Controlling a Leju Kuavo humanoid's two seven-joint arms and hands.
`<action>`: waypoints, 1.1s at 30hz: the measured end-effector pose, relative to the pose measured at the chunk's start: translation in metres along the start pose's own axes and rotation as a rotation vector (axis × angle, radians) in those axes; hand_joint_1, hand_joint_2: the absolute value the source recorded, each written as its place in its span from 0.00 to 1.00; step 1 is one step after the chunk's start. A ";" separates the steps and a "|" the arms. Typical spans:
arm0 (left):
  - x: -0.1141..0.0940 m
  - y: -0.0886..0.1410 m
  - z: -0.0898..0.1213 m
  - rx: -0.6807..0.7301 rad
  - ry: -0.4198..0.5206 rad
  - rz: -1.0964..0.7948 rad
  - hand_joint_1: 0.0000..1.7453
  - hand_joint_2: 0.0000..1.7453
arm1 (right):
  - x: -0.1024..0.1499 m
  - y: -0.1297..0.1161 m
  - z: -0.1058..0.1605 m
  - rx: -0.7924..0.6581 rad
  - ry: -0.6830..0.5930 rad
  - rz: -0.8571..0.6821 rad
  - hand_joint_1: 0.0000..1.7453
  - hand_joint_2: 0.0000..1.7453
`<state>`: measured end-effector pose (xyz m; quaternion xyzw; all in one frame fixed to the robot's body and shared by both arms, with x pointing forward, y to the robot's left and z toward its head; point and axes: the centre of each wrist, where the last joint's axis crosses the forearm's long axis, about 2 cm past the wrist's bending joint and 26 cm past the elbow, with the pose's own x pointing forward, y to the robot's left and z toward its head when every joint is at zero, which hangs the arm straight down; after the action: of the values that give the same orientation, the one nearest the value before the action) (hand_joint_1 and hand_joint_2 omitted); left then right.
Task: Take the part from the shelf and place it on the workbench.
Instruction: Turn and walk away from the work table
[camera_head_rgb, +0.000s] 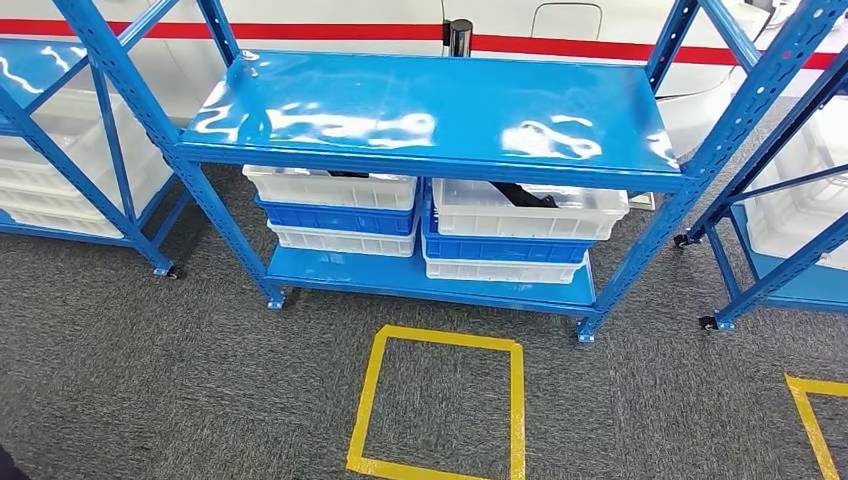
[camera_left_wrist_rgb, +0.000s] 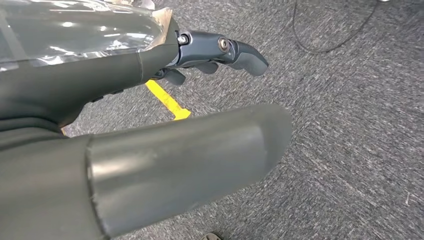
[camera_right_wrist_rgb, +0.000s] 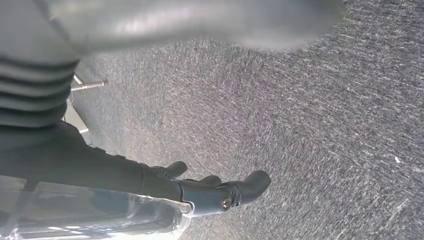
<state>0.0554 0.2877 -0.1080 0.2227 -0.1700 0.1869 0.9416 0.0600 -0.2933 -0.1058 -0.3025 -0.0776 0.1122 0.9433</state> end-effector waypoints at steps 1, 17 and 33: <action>0.000 0.000 0.000 0.000 0.000 -0.001 0.00 0.75 | 0.000 0.000 0.000 0.000 0.001 0.000 0.00 0.75; 0.000 -0.001 0.001 -0.001 0.000 -0.002 0.00 0.00 | 0.000 0.000 0.000 0.018 -0.023 -0.037 0.00 0.00; 0.001 -0.003 0.001 -0.014 -0.009 -0.011 0.00 0.00 | -0.001 0.000 0.000 0.017 -0.002 -0.076 0.00 0.00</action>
<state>0.0569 0.2845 -0.1078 0.2176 -0.1745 0.1797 0.9434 0.0591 -0.2934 -0.1061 -0.2912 -0.0889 0.0772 0.9494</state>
